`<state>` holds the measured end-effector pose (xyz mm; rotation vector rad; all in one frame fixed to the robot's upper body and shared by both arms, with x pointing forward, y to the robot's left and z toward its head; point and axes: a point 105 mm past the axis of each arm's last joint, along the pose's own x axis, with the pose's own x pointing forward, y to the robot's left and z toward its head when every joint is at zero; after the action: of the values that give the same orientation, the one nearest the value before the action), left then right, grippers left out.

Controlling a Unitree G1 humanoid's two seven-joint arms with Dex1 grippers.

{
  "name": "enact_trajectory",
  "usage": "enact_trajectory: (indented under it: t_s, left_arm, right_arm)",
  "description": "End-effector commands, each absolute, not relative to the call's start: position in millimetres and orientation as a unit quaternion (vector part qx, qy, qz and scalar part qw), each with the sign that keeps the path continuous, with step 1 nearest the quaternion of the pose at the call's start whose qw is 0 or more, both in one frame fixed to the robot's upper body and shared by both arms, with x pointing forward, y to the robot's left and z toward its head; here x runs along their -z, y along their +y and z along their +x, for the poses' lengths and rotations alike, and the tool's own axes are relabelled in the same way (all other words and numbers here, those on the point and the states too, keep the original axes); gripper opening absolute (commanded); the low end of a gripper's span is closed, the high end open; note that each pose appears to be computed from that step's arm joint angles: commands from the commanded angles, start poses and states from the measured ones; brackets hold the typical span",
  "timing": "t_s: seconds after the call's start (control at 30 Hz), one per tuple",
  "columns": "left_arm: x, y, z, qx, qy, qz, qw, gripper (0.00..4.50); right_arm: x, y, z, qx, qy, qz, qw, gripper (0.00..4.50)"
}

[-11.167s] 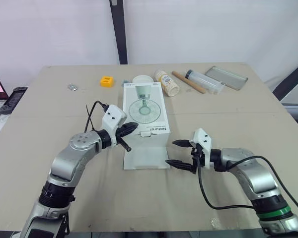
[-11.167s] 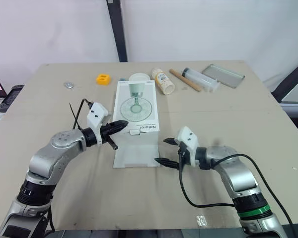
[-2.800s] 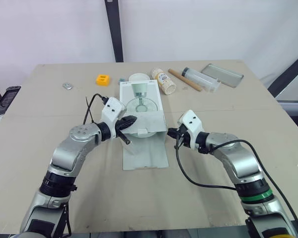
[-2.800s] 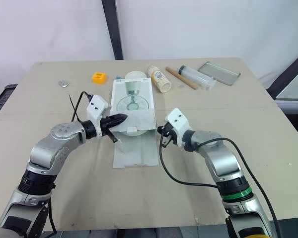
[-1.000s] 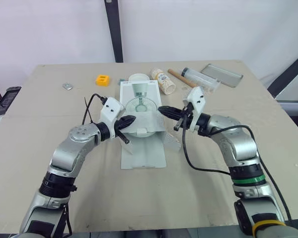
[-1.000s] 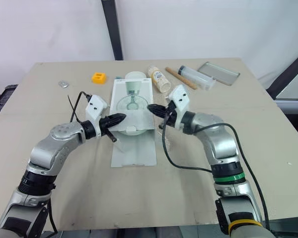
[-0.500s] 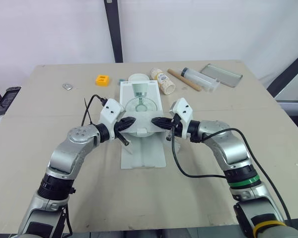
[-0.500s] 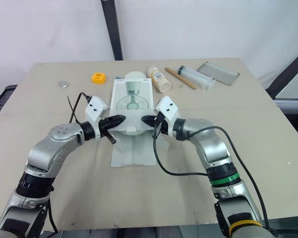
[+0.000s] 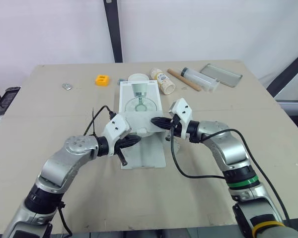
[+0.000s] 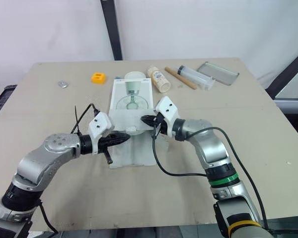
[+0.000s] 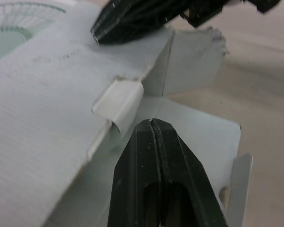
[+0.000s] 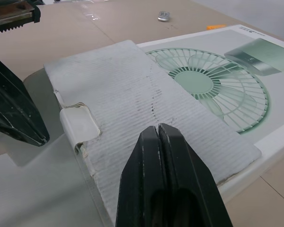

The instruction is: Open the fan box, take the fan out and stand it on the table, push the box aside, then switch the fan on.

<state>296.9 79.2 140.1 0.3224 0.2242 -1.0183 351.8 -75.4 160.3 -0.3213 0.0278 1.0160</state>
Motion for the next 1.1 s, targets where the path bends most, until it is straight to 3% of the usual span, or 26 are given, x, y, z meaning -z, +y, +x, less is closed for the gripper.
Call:
enact_trajectory:
  t_s: [0.03,0.33,0.67,1.1]
  left_arm:
    - [-143,85,292,0.481,0.11,0.174,0.852,0.0]
    - [-140,120,284,0.457,0.157,0.192,0.854,0.0]
    - [-138,172,315,0.309,0.14,0.139,0.93,0.0]
    - [-131,133,336,0.27,0.094,0.019,0.958,0.0]
  right_arm:
    - [-152,-77,354,-0.479,0.029,-0.153,0.864,0.02]
    - [-151,-76,354,-0.483,0.03,-0.154,0.862,0.02]
    - [-150,-75,353,-0.486,0.03,-0.157,0.859,0.02]
    - [-153,-76,352,-0.487,0.026,-0.161,0.858,0.02]
